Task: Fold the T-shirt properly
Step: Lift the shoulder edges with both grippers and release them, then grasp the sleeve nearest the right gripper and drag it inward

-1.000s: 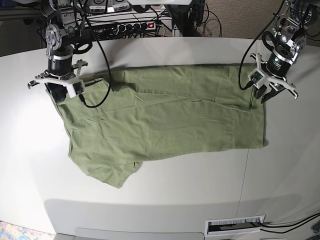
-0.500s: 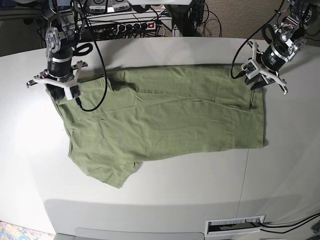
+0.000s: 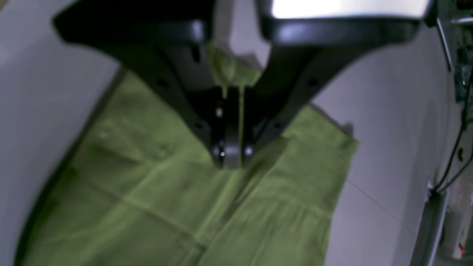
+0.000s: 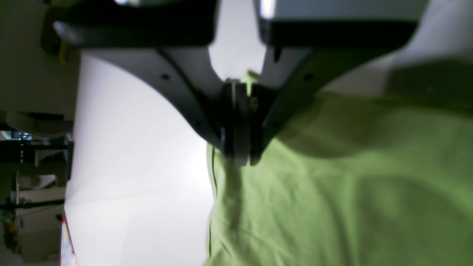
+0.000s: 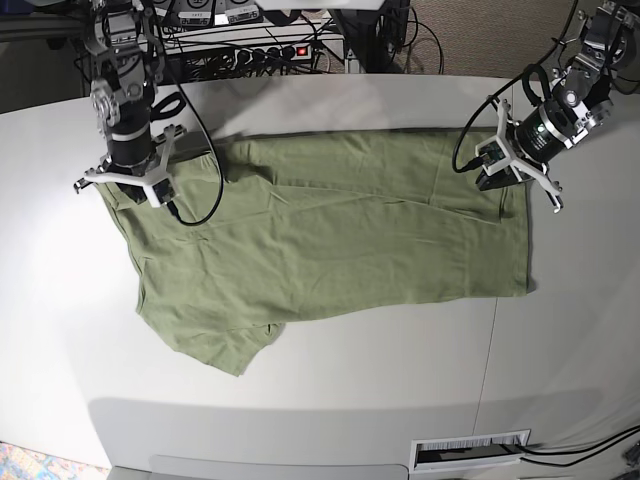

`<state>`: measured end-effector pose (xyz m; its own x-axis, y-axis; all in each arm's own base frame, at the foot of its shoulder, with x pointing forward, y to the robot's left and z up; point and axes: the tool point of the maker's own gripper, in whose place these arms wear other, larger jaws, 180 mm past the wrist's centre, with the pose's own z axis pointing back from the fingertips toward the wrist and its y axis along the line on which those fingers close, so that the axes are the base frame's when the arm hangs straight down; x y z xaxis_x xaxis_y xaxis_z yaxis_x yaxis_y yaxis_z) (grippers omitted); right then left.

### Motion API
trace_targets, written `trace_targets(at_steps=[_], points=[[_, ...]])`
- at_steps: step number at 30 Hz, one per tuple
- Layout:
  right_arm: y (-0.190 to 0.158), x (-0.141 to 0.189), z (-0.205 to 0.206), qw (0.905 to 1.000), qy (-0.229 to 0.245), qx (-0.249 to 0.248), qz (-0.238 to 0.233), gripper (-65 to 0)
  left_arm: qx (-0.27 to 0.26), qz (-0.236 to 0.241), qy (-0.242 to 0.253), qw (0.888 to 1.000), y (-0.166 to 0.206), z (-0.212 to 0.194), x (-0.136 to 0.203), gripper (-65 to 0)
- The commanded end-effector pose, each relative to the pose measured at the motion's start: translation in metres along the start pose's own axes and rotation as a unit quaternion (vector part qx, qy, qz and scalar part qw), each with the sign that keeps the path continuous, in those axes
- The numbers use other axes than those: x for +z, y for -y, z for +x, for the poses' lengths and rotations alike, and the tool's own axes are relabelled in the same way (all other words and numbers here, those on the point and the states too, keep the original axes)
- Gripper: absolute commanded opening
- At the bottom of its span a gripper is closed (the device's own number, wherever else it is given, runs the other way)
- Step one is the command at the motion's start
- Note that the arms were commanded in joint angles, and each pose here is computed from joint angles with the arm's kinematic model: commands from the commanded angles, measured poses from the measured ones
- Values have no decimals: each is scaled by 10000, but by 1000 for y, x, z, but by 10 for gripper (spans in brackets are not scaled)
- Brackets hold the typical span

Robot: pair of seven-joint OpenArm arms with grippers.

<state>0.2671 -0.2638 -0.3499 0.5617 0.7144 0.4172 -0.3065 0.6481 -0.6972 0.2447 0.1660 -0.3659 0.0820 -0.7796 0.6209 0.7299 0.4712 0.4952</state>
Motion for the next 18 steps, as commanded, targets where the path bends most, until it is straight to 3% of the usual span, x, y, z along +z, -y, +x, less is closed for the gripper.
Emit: trace_targets(at_steps=[1,4,11,18], points=[[14,-3,6,9997,114,22,-203,-650,-90,34,63,9999,-9,2,2,-650],[18,-9,7,9997,76,25,-214,-650,-73,-168,-58,9998,-4,-8,0,-650],[2,-9,-6,9988,-257,321,256,-650,56,-495,-473,9976,-4,-44,-8,-650],[-6,-8,-17,9963,-523,465,508,-650,203,-1058,-563,9926,13,-55,-2,-650]])
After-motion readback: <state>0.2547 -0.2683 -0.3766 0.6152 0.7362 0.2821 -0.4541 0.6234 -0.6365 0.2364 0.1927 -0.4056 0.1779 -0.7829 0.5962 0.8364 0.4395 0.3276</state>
